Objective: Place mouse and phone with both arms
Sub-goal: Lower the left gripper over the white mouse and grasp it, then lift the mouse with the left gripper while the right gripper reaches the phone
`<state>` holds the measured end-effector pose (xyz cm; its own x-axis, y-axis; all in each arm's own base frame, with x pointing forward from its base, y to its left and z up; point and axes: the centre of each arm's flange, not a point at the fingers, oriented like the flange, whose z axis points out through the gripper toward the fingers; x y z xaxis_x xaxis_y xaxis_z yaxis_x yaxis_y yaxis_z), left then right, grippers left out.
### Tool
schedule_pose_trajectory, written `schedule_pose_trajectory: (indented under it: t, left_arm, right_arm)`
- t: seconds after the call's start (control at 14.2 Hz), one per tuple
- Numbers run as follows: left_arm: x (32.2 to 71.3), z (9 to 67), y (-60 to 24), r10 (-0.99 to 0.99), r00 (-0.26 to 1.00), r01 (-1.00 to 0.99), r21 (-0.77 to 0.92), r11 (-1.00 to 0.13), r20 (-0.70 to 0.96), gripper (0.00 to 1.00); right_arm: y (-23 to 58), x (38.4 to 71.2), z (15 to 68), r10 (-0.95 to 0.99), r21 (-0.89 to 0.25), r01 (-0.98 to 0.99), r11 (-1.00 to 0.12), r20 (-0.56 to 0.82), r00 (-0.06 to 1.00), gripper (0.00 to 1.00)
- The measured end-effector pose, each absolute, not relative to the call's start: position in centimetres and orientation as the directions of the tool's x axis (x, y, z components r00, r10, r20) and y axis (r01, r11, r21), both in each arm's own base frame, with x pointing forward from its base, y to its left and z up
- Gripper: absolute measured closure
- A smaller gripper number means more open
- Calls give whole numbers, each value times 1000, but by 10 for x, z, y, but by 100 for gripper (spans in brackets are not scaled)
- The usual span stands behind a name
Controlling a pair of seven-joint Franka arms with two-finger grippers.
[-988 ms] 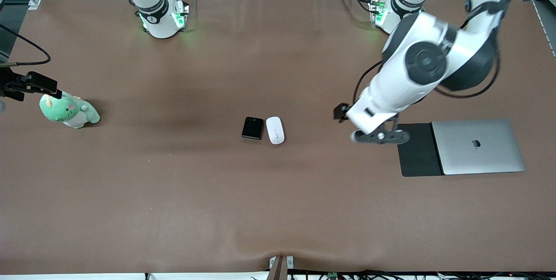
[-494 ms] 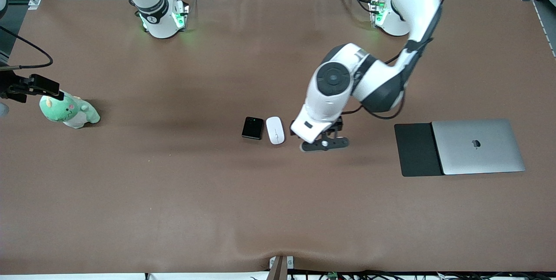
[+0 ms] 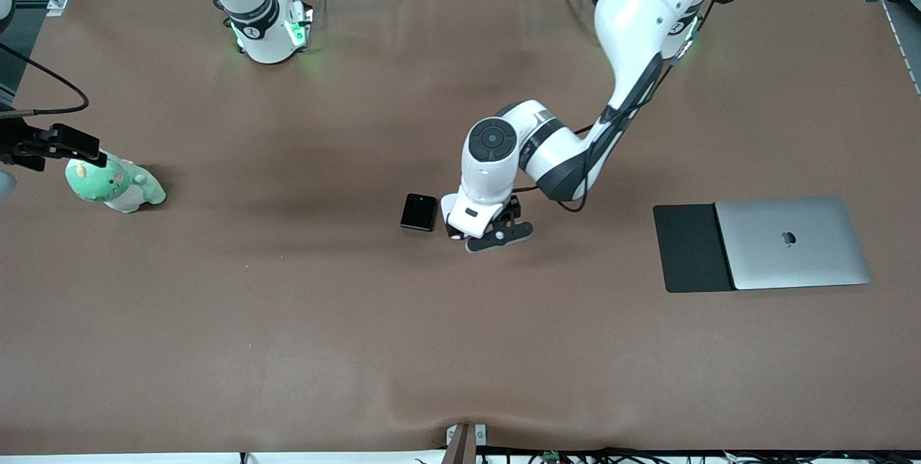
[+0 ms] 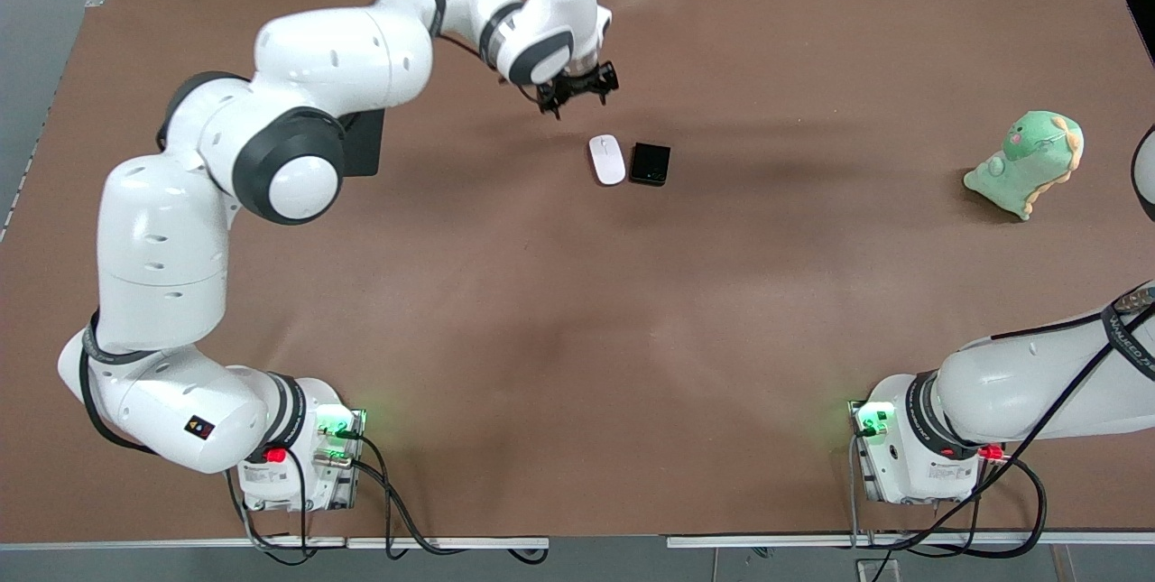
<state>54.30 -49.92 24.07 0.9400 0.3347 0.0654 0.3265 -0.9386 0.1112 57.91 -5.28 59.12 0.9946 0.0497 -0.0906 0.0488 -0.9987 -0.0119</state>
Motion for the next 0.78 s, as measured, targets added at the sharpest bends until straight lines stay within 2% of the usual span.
schedule_pose_trajectory:
  t: [0.28,0.78]
  left_arm:
    - [528,190,-508,397,917,387,137,-912,47,0]
    - [515,182,-518,414,909,406,130,-905,44,0]
  right_arm:
    - [-52,575,599,50,-15,49,-999,-98,994,0]
    - [-56,568,607,44,-17,42,-999,-99,994,0]
